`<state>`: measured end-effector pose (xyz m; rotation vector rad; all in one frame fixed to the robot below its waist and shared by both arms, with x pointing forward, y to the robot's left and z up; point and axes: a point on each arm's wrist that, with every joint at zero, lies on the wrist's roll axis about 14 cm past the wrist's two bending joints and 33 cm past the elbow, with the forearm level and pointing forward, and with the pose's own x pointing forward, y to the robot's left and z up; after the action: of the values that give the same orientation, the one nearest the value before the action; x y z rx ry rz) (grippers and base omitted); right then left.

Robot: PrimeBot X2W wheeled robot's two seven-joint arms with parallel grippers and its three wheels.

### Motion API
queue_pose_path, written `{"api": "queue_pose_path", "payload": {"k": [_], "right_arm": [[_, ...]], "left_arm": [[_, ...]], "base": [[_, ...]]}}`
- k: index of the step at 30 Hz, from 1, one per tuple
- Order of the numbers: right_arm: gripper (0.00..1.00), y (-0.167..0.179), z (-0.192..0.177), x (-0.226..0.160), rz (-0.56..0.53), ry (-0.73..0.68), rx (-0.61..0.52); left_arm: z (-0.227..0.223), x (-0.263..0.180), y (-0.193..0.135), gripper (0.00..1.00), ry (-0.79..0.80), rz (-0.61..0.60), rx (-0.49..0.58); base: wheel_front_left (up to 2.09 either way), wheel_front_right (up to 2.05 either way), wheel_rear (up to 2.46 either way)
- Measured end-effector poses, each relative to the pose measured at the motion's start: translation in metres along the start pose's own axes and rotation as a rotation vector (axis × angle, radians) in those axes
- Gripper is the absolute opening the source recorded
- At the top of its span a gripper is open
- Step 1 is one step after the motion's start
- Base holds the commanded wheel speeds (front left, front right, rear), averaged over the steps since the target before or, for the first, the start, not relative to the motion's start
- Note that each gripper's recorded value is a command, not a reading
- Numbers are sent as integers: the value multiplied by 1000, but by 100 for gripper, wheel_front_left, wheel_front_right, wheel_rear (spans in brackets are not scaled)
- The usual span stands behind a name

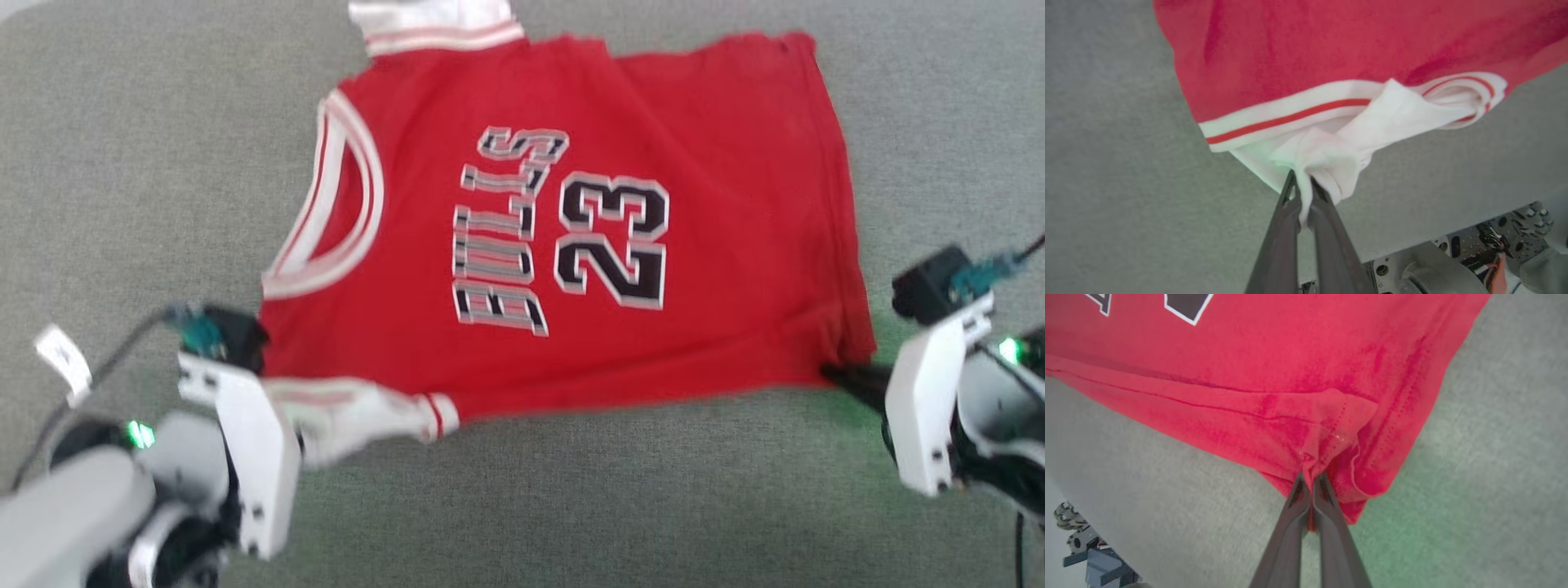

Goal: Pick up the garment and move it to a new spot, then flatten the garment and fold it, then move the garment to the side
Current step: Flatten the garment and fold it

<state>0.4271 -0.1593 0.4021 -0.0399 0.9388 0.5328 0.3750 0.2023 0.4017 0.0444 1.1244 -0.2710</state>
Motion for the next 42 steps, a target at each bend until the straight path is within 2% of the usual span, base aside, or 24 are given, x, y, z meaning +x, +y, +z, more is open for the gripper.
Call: {"api": "queue_pose_path", "payload": {"k": [2,7,11,16,23,28,35,42], "right_arm": [[0,8,-22,-11,20,51,23],[0,21,-51,-25,53,122,59],[0,26,-65,-34,64,143,95],[0,25,-54,-40,43,68,127],[0,17,-15,-46,-13,-79,109],[0,4,19,-43,-65,-168,68],[0,-16,47,-20,-116,-213,56],[0,-25,43,12,-124,-162,65]], "left_arm": [[-30,-7,-16,0,67,-29,-30],[-72,-16,-36,0,183,-64,-68],[-84,-23,-38,0,222,-58,-76],[-50,-31,-27,0,108,-21,-50],[32,-45,-6,0,-128,48,87],[83,-46,1,0,-238,72,181],[123,-16,8,0,-260,62,218],[106,38,22,0,-118,32,145]], "base": [[0,0,0],[0,0,0],[0,0,0],[0,0,0],[0,0,0],[0,0,0],[0,0,0],[0,0,0]]}}
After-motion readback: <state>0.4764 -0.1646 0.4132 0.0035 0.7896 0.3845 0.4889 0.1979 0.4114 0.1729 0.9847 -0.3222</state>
